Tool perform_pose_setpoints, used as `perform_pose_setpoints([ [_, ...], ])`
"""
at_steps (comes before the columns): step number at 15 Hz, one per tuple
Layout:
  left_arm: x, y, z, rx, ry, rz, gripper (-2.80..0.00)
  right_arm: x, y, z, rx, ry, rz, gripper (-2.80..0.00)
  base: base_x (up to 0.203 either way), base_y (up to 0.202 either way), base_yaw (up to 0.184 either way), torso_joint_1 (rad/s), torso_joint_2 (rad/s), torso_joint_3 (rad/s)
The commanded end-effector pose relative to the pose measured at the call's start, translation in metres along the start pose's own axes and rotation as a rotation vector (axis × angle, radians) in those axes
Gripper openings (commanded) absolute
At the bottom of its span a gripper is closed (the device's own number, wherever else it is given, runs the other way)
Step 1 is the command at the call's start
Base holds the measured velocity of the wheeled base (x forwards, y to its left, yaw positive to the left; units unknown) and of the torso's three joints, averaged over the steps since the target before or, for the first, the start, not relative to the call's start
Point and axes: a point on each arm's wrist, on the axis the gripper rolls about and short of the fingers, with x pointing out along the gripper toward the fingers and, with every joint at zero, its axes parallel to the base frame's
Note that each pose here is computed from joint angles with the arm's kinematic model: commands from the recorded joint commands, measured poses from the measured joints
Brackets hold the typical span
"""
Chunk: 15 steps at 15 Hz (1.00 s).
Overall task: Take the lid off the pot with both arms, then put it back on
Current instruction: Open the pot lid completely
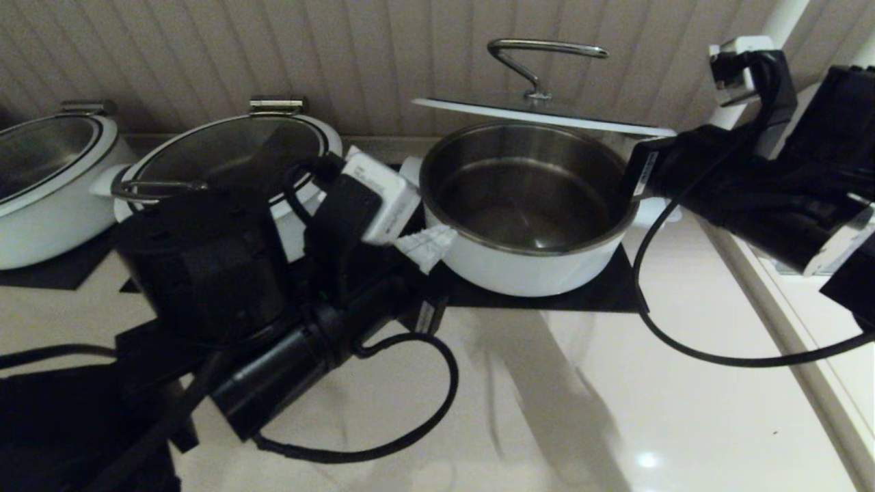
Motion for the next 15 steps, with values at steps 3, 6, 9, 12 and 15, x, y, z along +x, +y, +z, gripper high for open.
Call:
perform_pose_setpoints([
  [3, -0.052, 0.017, -0.009, 0.004, 0.040, 0.106, -2.80, -0.001, 0.000, 0.002, -0.001, -0.008, -0.001, -2.80, 0.000, 0.000, 0.000, 0.000, 0.00, 0.000],
  [6, -0.092, 0.047, -0.033, 0.015, 0.114, 0.260, -2.80, -0.001, 0.000, 0.002, -0.001, -0.008, 0.000, -2.80, 0.000, 0.000, 0.000, 0.000, 0.00, 0.000],
  [9, -0.136, 0.067, -0.055, 0.020, 0.214, 0.427, -2.80, 0.000, 0.000, 0.001, -0.001, -0.006, 0.002, -2.80, 0.000, 0.000, 0.000, 0.000, 0.00, 0.000],
  [12, -0.174, 0.065, -0.076, 0.044, 0.367, 0.596, -2.80, 0.000, 0.000, 0.001, -0.002, -0.007, 0.002, -2.80, 0.000, 0.000, 0.000, 0.000, 0.00, 0.000],
  [15, -0.212, 0.055, -0.096, 0.065, 0.453, 0.666, -2.80, -0.001, 0.000, 0.002, -0.002, -0.009, 0.002, -2.80, 0.000, 0.000, 0.000, 0.000, 0.00, 0.000],
])
